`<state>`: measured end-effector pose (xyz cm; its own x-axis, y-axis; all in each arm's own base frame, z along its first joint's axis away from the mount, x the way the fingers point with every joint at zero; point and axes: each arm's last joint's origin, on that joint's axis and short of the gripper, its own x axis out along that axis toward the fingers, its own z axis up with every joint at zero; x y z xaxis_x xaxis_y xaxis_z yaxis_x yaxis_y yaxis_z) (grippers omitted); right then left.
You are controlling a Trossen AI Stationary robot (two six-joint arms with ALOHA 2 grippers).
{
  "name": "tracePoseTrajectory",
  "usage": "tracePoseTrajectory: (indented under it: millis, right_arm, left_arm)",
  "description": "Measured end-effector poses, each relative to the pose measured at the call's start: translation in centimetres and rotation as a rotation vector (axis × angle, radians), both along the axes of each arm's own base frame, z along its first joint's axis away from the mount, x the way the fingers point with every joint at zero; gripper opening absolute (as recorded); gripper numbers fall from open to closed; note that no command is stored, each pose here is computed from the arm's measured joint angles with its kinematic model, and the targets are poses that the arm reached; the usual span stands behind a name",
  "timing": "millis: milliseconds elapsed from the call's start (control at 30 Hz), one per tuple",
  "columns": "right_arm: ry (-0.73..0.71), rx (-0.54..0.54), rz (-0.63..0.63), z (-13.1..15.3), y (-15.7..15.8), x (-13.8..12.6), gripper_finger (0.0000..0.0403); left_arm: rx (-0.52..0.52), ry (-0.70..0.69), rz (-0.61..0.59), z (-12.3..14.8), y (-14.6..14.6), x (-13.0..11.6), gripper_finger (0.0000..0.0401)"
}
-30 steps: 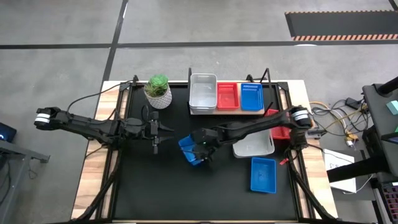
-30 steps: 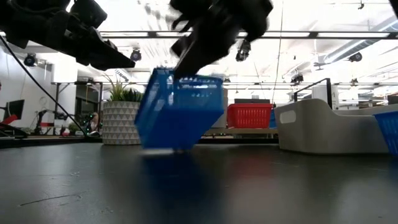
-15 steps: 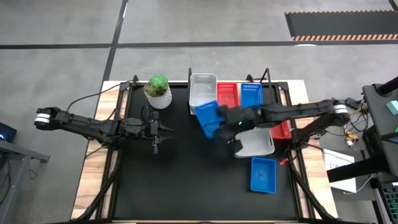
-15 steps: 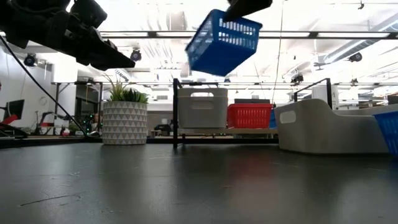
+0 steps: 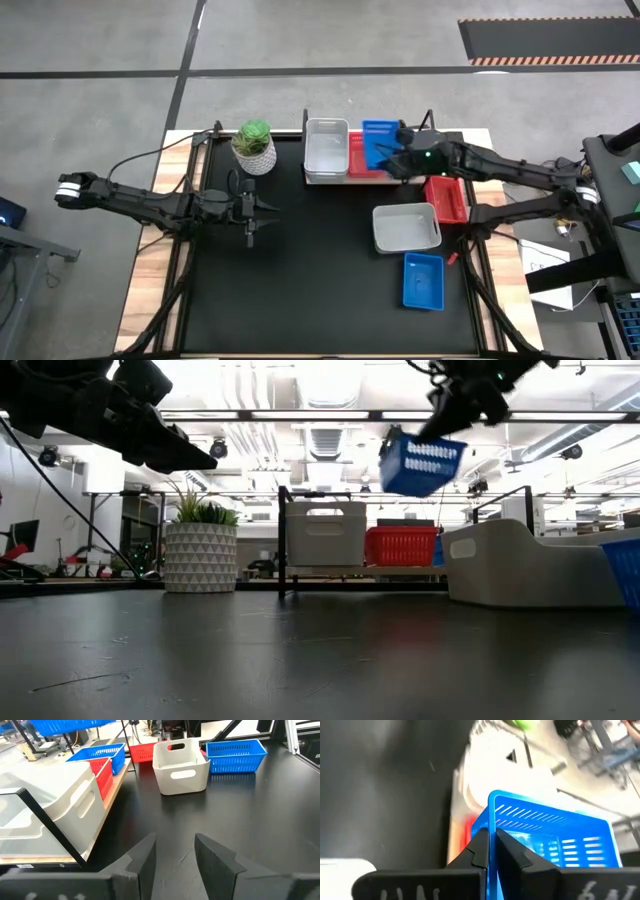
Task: Stack baskets on shelf by color
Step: Stack the left blue bin on the blue bin on the shelf
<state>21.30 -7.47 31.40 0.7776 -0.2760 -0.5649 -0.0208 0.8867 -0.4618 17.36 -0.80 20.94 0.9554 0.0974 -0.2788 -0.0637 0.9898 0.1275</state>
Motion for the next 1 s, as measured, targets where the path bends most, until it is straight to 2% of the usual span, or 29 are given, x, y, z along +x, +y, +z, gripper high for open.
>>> tracePoseTrajectory:
  millis: [267,533,1000]
  right_arm:
    - [0.031,0.008,-0.157,-3.9,-2.5,-3.0,0.0011]
    - [0.035,-0.049,-0.166,-5.2,-3.4,-3.5,0.0011]
    - [0.147,-0.014,-0.158,-5.8,-3.0,-4.6,0.0011]
  left_arm:
    - [0.001,0.002,0.0,0.0,0.0,0.0,0.0118]
    - [0.001,0.003,0.0,0.0,0.0,0.0,0.0118]
    - [0.005,0.005,-0.001,-0.1,0.0,0.0,0.0118]
